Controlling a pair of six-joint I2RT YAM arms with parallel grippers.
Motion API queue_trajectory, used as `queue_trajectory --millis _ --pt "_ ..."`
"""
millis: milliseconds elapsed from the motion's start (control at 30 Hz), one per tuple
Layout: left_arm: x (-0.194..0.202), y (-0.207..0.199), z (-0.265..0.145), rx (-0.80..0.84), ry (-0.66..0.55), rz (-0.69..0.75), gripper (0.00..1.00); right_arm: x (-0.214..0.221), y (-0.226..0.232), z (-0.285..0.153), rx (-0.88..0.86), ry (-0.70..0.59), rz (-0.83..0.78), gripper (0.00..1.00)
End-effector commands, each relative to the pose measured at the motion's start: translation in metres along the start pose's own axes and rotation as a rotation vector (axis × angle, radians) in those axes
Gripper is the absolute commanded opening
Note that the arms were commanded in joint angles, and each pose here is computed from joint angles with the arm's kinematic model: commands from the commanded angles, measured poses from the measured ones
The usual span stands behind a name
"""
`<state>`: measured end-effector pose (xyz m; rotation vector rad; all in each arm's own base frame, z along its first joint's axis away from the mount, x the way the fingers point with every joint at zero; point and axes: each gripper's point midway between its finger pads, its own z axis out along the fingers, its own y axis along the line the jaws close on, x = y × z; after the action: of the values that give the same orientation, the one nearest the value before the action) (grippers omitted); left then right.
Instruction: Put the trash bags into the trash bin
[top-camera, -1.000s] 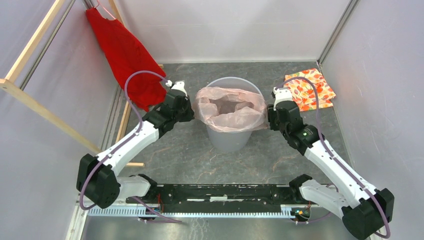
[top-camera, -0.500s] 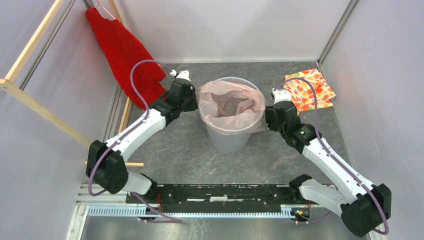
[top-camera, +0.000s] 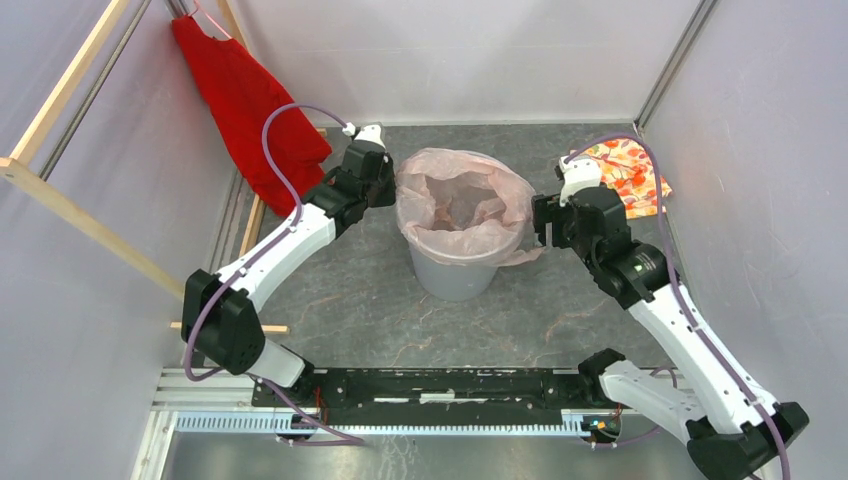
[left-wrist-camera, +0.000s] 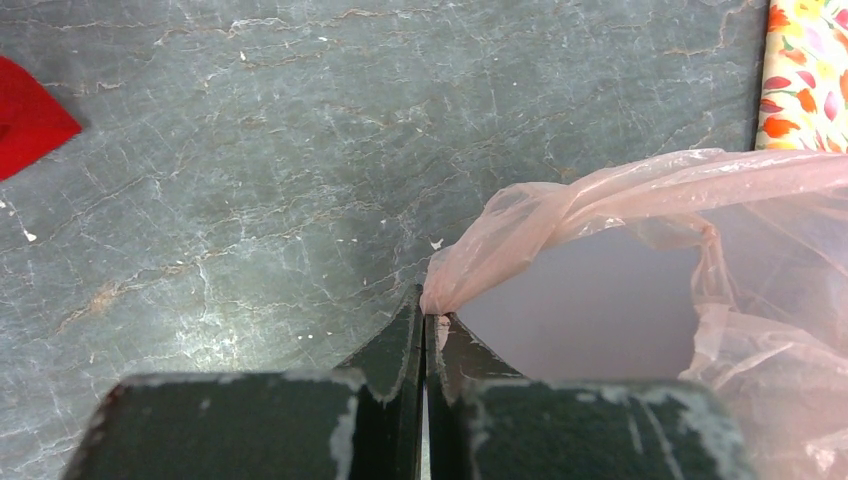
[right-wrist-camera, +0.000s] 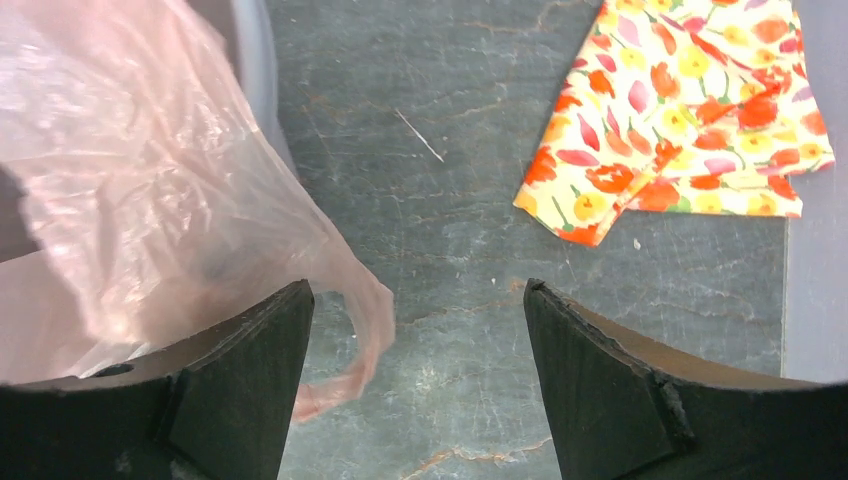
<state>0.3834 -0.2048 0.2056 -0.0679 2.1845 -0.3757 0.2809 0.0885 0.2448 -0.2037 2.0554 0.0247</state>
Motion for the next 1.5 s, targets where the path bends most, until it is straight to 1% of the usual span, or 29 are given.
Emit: queue_trajectory --millis 0,133,300,367,433,567,700,800,867,967,1067,1100,1167,1467 --pt "-0.021 -0.004 0.000 0.003 -0.050 0.018 0.04 -0.022 0.007 -0.024 -0.085 -0.046 -0.034 0.85" --pt "-0.020 -0.004 0.001 -0.001 -0.046 0.022 0.04 -0.058 0.016 -0.041 -0.158 -0.149 -0.049 0.83" --pt "-0.017 -0.004 0.001 0.006 -0.037 0.026 0.04 -0.111 0.037 -0.048 -0.269 -0.255 -0.086 0.79" --pt "-0.017 -0.004 0.001 0.007 -0.038 0.027 0.04 -0.125 0.048 -0.042 -0.311 -0.283 -0.118 0.75" --pt "-0.015 -0.003 0.001 0.007 -0.034 0.029 0.04 -0.132 0.059 -0.029 -0.351 -0.270 -0.163 0.70" --pt "-0.014 -0.003 0.000 0.009 -0.035 0.028 0.04 -0.141 0.077 -0.010 -0.414 -0.255 -0.220 0.68" --pt "-0.012 -0.003 0.000 0.015 -0.029 0.028 0.04 -0.150 0.089 -0.002 -0.458 -0.262 -0.260 0.67" --pt "-0.011 -0.003 0.001 0.015 -0.028 0.029 0.04 -0.153 0.093 0.004 -0.465 -0.259 -0.273 0.63" --pt "-0.011 -0.003 0.001 0.015 -0.028 0.030 0.04 -0.151 0.096 0.009 -0.471 -0.245 -0.282 0.58" --pt "-0.012 -0.003 0.000 0.017 -0.029 0.029 0.04 -0.147 0.094 0.016 -0.454 -0.228 -0.302 0.53" --pt "-0.011 -0.003 -0.001 0.018 -0.029 0.029 0.04 -0.143 0.099 0.018 -0.480 -0.213 -0.323 0.54" --pt "-0.011 -0.003 -0.001 0.018 -0.029 0.029 0.04 -0.142 0.101 0.019 -0.492 -0.210 -0.326 0.56" --pt "-0.011 -0.003 -0.001 0.018 -0.028 0.029 0.04 -0.139 0.106 0.019 -0.511 -0.201 -0.331 0.58" --pt "-0.009 -0.003 -0.003 0.020 -0.026 0.028 0.04 -0.136 0.107 0.035 -0.475 -0.171 -0.334 0.47"
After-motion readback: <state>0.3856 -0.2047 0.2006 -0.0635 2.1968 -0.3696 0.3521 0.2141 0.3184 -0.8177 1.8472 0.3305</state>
